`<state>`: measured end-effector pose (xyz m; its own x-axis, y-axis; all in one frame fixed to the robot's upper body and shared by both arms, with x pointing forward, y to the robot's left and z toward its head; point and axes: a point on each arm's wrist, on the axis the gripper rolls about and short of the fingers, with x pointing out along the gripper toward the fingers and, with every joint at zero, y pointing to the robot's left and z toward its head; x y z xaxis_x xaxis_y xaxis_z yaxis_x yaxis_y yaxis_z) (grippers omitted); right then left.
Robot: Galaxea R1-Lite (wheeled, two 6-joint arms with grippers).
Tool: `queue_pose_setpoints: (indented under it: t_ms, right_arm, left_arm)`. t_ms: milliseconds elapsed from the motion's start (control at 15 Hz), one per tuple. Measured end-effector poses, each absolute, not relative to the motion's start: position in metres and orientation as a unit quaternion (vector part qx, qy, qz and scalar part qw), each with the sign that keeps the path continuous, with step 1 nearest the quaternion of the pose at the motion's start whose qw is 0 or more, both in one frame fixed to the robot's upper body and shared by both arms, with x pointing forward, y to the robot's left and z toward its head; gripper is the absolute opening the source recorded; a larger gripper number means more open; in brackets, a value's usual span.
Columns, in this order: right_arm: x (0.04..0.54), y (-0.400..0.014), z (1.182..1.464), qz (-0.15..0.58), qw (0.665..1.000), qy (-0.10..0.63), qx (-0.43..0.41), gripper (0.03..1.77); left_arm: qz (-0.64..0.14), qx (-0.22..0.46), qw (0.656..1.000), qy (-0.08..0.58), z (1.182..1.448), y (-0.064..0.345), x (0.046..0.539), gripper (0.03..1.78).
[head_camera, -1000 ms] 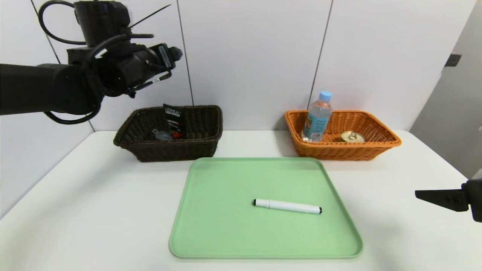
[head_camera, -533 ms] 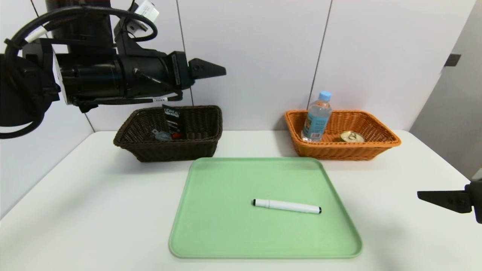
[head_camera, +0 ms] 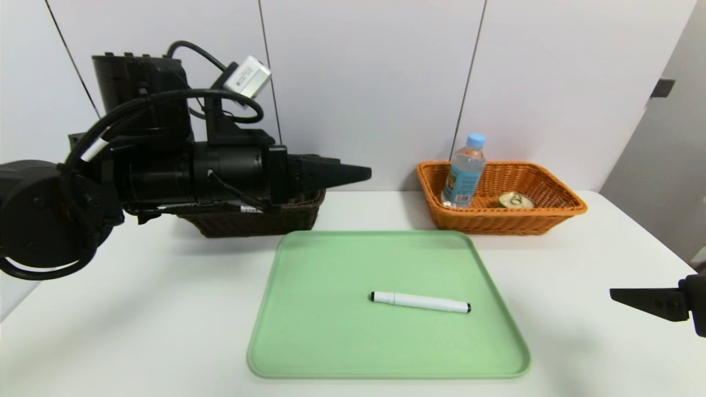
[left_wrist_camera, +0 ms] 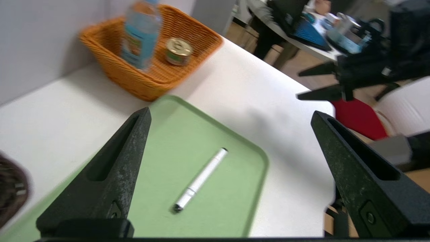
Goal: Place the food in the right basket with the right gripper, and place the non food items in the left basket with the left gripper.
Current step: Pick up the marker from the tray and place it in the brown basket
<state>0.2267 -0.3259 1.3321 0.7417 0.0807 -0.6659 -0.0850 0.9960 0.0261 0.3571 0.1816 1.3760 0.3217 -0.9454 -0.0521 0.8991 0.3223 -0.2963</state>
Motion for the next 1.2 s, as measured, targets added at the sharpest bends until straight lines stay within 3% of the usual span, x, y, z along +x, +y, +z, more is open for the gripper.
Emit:
queue_pose_setpoints:
  t_ms: [200,600,867,1200]
  right_arm:
    - [0.226,-0.326,1.330,0.044,0.932,0.361,-0.002,1.71]
    - [0.226,-0.327,1.329,0.041,0.932,0.361,0.000,1.71]
    - [0.222,-0.327,1.332,0.041,0.935,0.352,-0.003,1.71]
    - [0.217,-0.327,1.334,0.042,0.939,0.341,-0.002,1.71]
  left_arm:
    - [-0.612,-0.094,0.777,0.115,1.349,0.167,0.360,1.69]
    - [-0.642,-0.066,0.750,0.148,1.289,0.131,0.365,1.69]
    - [-0.656,-0.007,0.744,0.129,1.257,0.114,0.372,1.69]
    - [-0.669,0.008,0.729,0.148,1.234,0.093,0.369,1.69]
